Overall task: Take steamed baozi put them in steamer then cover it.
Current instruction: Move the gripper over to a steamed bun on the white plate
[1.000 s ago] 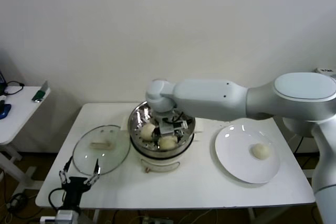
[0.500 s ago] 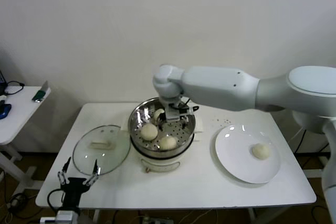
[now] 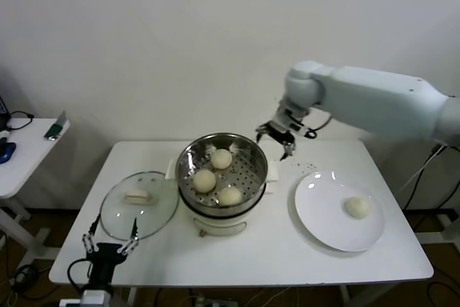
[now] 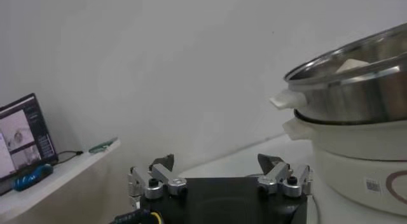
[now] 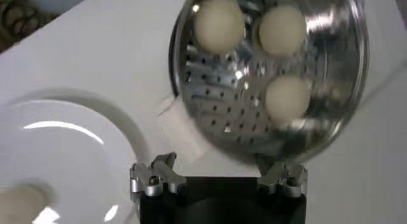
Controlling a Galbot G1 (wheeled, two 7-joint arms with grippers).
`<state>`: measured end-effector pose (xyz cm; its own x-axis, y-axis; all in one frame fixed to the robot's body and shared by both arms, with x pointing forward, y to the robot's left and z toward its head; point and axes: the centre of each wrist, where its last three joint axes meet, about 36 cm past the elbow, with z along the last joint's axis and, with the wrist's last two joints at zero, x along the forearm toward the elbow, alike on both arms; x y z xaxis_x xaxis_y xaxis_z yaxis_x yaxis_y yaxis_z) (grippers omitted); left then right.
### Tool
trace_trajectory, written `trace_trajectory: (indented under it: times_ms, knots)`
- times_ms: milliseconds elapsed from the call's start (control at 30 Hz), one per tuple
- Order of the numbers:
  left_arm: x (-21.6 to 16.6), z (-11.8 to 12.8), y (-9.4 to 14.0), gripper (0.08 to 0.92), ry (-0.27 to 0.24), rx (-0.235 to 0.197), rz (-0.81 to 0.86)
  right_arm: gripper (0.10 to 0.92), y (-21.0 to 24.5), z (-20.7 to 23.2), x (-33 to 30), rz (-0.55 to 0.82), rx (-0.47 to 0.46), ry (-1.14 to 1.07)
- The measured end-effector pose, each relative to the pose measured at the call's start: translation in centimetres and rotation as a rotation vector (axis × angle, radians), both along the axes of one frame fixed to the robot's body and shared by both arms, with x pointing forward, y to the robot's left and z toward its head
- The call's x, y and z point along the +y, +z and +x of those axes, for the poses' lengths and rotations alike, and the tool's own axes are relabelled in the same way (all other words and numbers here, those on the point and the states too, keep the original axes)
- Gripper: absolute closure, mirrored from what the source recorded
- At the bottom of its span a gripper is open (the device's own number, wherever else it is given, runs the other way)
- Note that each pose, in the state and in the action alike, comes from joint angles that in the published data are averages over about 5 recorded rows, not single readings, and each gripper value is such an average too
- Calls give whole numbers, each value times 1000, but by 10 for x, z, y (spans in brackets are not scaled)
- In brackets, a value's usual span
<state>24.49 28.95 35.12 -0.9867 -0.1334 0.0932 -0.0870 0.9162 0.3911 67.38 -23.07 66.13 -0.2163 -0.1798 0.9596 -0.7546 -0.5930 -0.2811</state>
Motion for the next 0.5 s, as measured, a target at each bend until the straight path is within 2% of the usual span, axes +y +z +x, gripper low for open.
trace_trajectory:
  times_ms: [267, 500]
  knots:
    - [-1, -1, -1, 177, 1, 5, 15, 200, -65, -19, -116, 68, 71, -352]
    - [-1, -2, -4, 177, 3, 17, 21, 200, -126, -42, -181, 62, 133, -536]
